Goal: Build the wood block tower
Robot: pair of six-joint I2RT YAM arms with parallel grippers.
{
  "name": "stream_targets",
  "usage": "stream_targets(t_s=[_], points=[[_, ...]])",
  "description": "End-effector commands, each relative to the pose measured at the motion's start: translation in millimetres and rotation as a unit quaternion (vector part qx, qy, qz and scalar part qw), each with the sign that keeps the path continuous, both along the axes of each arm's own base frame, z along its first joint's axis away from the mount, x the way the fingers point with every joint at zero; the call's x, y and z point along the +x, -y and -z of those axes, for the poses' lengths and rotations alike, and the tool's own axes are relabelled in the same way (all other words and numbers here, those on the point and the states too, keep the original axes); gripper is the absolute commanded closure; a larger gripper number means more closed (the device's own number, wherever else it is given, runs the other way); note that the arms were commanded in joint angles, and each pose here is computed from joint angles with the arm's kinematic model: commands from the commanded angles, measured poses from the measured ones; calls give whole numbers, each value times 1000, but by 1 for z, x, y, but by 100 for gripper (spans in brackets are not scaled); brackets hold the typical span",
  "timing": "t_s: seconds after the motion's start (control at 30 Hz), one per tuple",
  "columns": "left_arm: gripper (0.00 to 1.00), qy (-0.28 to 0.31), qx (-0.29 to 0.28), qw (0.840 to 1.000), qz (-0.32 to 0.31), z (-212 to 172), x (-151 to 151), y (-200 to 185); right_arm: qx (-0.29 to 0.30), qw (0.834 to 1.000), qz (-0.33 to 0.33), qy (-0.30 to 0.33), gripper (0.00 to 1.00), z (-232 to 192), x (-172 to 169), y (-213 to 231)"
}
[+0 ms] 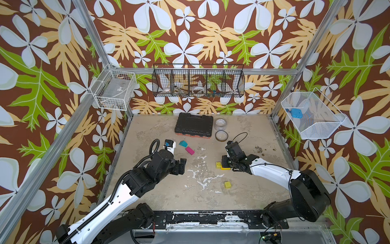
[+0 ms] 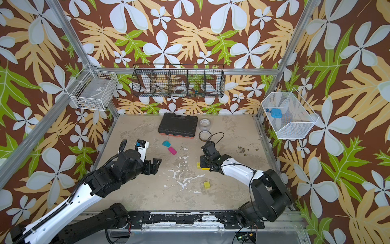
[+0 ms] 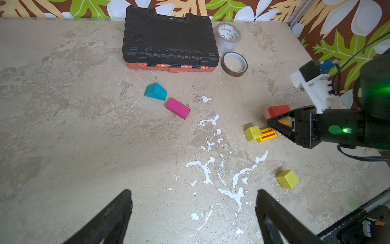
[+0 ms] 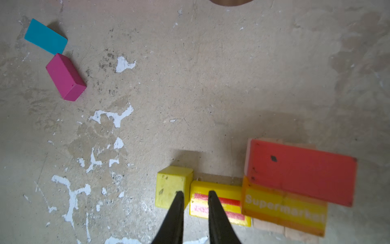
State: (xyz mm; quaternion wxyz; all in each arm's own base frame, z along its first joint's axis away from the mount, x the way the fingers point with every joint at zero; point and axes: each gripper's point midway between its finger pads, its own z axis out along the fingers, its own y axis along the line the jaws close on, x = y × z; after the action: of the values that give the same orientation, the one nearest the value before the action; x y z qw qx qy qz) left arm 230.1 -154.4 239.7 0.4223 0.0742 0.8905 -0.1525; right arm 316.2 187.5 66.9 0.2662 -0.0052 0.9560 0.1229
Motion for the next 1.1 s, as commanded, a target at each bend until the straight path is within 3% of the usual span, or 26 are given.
stream_targets(t_s=[0.0, 0.53, 1.07], points=[[8, 7, -6, 1000, 3, -4, 1, 2, -14, 1000, 6, -15, 83, 8, 3, 0], [8, 8, -7, 1000, 5, -5, 1, 2, -55, 997, 2, -61, 86, 41, 1, 3], [8, 12, -12, 1000, 6, -8, -1, 1, -65, 995, -14, -74, 85, 43, -41, -3]])
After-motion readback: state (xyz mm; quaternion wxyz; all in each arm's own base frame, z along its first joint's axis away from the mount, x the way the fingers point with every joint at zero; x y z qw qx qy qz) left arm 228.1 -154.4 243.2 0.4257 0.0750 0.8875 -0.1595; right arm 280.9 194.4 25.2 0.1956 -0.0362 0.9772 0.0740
